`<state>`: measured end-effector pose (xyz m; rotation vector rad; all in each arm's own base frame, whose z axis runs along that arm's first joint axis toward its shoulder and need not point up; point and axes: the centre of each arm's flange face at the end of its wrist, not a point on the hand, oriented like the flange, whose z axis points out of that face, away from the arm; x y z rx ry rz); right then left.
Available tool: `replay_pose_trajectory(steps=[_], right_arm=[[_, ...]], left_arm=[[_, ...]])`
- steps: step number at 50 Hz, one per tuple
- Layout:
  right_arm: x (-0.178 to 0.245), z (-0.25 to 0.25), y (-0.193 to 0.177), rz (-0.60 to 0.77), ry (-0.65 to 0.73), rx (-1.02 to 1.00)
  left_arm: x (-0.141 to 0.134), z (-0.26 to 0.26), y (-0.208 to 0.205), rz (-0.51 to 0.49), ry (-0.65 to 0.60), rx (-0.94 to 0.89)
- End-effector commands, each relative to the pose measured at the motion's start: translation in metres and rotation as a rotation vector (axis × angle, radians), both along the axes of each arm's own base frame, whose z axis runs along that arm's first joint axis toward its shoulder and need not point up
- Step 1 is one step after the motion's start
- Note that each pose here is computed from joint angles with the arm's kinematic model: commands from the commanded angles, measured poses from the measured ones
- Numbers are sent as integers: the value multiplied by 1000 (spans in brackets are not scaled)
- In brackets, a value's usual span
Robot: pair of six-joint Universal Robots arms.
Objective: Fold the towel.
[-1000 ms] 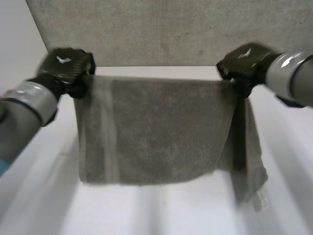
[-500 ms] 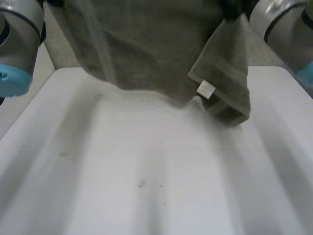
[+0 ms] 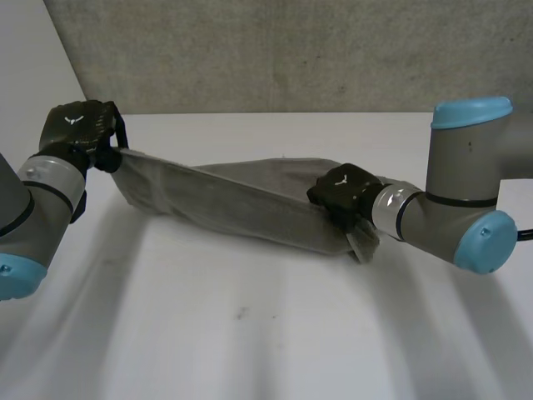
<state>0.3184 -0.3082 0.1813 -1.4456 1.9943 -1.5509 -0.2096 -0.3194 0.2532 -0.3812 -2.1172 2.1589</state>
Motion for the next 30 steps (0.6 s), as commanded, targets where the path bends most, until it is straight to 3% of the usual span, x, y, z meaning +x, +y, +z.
replay_pose_trajectory(steps=[1,13,23,30], right_arm=[[-4,-6,-6,-130,-124,63],[-25,-9,15,-317,-331,236],[-42,-26,39,-411,-334,246],[-47,-32,40,-469,-350,144]], left_arm=[[0,8,-3,3,8,-23],[-2,23,-8,9,29,-68],[-3,30,-10,9,43,-88],[-2,33,-11,11,47,-96]])
